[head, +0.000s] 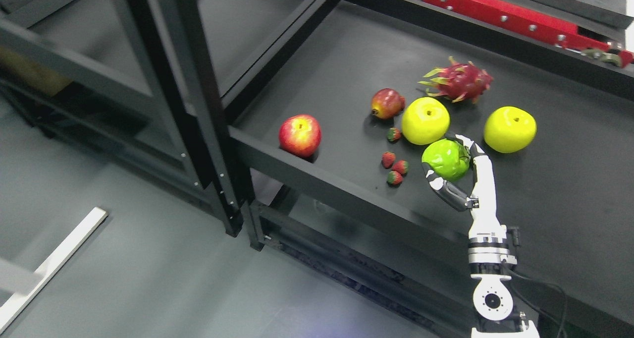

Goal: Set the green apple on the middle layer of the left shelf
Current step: 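Carry the apple over the shelf near the yellow pears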

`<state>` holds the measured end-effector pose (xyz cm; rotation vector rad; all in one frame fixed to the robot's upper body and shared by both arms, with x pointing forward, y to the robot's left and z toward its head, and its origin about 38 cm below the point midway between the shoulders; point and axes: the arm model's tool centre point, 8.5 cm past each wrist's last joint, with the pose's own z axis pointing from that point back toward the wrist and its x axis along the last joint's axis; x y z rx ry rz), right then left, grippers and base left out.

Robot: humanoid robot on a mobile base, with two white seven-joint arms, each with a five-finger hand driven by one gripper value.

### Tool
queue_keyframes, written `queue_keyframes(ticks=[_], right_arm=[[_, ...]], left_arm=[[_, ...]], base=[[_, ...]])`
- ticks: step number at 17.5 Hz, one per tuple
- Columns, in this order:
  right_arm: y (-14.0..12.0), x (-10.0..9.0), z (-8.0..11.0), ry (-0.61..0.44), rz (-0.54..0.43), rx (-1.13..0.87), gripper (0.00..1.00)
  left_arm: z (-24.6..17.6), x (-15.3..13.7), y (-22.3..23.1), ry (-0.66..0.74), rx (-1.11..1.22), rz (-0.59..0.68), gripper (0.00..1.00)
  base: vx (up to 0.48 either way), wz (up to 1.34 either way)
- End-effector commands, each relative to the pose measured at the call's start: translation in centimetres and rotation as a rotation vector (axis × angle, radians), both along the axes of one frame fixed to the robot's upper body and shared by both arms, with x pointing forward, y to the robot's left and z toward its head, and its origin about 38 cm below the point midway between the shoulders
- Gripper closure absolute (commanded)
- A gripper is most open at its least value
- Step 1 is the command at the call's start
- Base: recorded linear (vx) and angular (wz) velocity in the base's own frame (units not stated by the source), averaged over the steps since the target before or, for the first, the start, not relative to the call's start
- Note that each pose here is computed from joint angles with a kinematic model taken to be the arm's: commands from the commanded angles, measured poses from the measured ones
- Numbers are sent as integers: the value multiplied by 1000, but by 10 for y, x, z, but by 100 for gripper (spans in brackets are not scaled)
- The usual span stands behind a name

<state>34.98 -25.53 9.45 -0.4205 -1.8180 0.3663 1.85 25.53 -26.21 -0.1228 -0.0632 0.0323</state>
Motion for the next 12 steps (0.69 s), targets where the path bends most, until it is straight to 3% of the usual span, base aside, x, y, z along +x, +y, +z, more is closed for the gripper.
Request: queue_keyframes(ticks=[1, 12], right_arm=[[-10, 0, 1, -3, -30, 0, 100], [-10, -1, 0, 0, -31, 0, 100]], left_arm=[[1, -6, 11, 7, 17, 0, 0], [1, -6, 11, 9, 19, 1, 0]], base=[[180, -462], [200, -274]])
